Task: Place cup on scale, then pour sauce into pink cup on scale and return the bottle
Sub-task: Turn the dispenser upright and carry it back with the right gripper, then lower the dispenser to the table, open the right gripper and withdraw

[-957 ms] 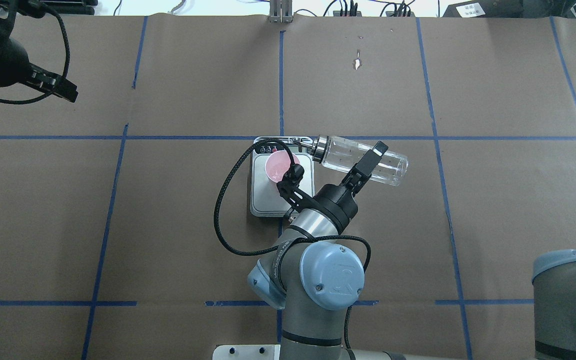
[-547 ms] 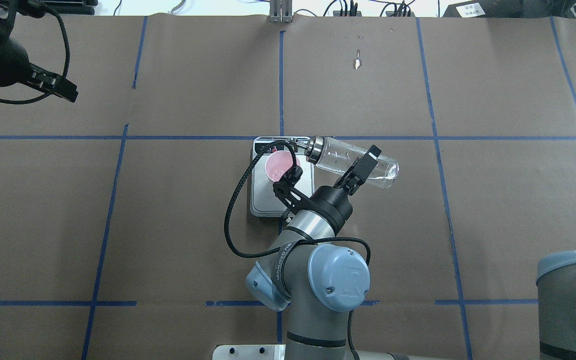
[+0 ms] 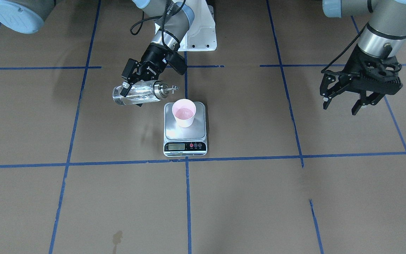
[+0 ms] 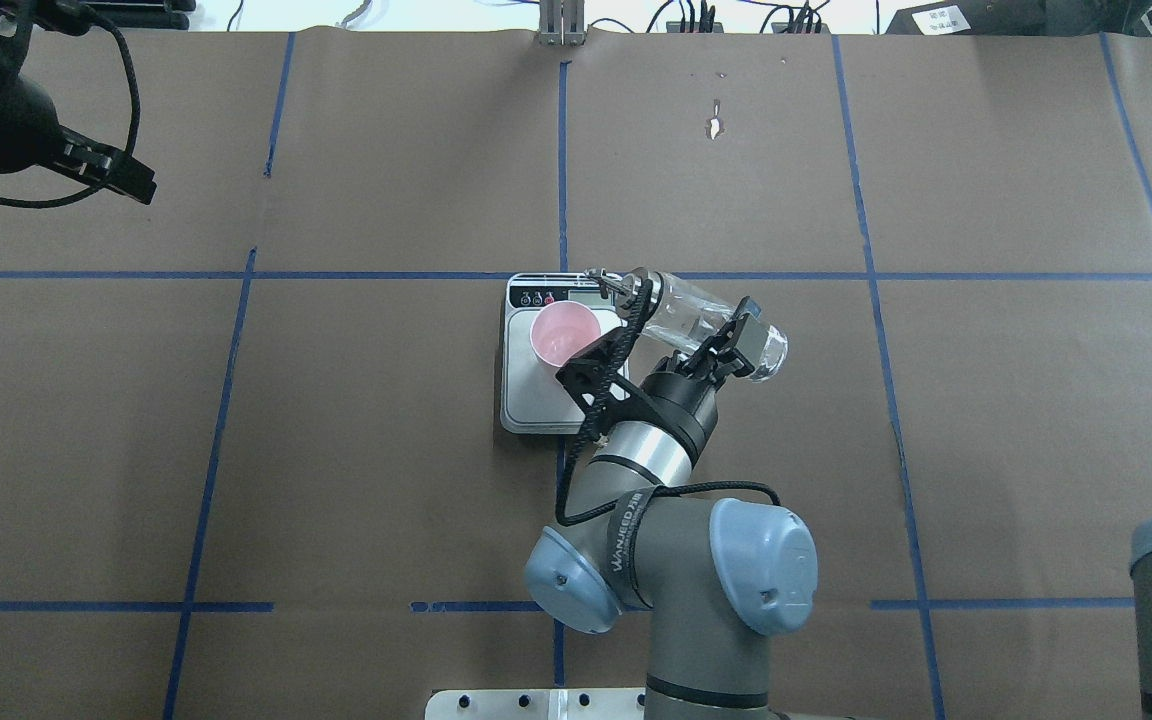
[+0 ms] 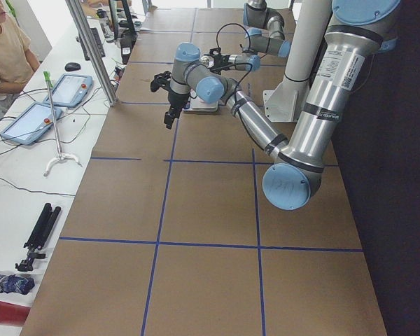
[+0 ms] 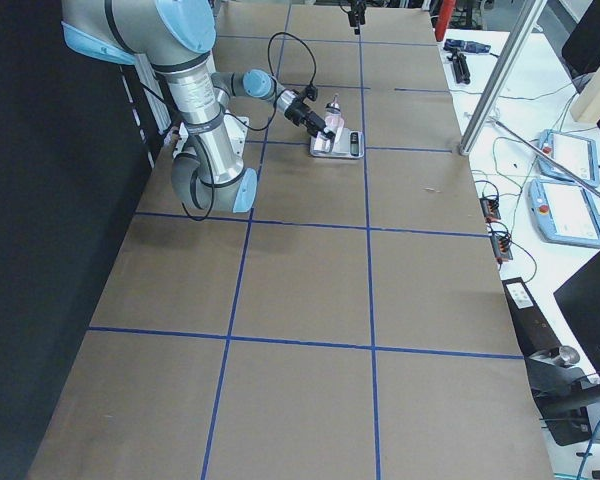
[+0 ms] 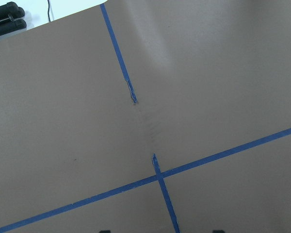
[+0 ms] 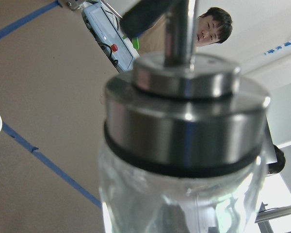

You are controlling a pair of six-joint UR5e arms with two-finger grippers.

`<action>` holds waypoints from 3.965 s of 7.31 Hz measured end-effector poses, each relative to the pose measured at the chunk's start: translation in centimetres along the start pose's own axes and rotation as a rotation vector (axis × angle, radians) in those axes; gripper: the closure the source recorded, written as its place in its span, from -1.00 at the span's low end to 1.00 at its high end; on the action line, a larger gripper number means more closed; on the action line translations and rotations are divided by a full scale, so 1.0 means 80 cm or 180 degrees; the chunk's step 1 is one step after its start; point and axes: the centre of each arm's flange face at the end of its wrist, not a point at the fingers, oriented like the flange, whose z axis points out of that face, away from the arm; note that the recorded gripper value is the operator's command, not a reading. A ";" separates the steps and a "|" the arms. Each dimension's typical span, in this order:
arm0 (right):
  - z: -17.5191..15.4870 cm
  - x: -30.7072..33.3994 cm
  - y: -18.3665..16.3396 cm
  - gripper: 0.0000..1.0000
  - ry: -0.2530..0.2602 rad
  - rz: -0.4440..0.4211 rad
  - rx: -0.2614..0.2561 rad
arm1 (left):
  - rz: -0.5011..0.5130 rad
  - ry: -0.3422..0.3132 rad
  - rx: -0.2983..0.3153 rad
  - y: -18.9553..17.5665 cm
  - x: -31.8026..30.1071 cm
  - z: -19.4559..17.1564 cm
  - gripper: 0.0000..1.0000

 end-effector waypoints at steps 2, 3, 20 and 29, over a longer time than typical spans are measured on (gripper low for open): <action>0.007 0.025 0.006 1.00 -0.0194 0.0469 0.0068 | 0.0001 0.0005 0.0014 -0.001 0.002 -0.003 -0.53; 0.016 0.031 0.015 1.00 -0.0292 0.0717 0.0093 | 0.0005 0.0009 0.0027 -0.002 0.003 -0.006 -0.53; 0.192 0.085 0.245 1.00 -0.1199 0.2463 0.0049 | -0.0023 -0.0055 0.0170 -0.010 -0.007 -0.028 -0.53; 0.199 0.086 0.247 -1.00 -0.1214 0.2627 0.0205 | -0.0020 -0.0055 0.0173 -0.010 -0.007 -0.029 -0.53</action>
